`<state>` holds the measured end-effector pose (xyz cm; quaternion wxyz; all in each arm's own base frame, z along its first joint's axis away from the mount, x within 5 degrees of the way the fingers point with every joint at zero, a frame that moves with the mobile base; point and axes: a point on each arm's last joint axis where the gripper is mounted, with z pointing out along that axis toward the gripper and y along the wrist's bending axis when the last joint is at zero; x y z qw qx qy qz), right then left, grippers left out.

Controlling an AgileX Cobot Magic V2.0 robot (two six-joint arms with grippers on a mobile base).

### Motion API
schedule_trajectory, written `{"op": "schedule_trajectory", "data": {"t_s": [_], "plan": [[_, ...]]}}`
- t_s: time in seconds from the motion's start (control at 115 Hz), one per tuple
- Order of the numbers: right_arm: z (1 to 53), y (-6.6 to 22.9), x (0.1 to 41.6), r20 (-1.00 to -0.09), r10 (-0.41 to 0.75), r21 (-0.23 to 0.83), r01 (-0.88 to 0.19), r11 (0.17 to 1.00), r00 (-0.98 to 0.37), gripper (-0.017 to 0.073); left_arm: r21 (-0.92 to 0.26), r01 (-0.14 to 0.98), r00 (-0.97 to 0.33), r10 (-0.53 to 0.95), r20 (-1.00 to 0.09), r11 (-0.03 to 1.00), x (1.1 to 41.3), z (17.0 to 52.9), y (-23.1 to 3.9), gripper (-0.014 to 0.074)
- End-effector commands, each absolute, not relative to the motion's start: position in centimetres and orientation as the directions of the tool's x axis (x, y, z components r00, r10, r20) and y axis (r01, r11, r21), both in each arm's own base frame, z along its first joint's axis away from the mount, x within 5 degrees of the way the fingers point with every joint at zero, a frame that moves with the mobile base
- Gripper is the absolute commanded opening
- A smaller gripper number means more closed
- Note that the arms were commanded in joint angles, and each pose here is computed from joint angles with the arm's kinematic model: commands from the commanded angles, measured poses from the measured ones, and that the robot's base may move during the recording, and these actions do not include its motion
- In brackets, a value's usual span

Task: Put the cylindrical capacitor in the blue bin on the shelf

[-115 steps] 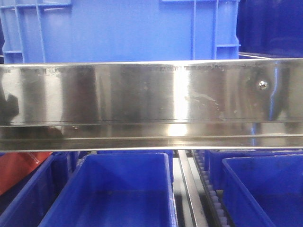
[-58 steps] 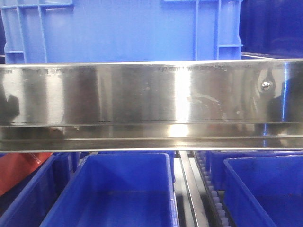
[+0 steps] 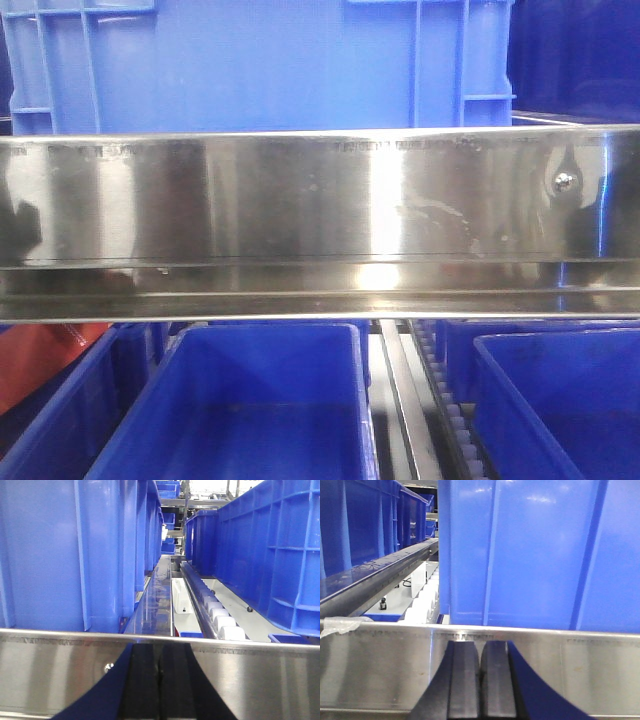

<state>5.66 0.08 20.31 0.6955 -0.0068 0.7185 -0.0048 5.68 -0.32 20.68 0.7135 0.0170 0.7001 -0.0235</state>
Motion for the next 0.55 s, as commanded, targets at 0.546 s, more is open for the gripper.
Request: {"op": "schedule_trajectory", "data": {"t_s": [0.546], "plan": [[20.47, 0.01, 5.65, -1.0, -0.027, -0.027, 0.007, 1.0, -0.007, -0.0153, -0.016, 0.057, 0.05, -0.018, -0.999, 0.998, 5.63, 20.99, -0.31, -0.0111]]}}
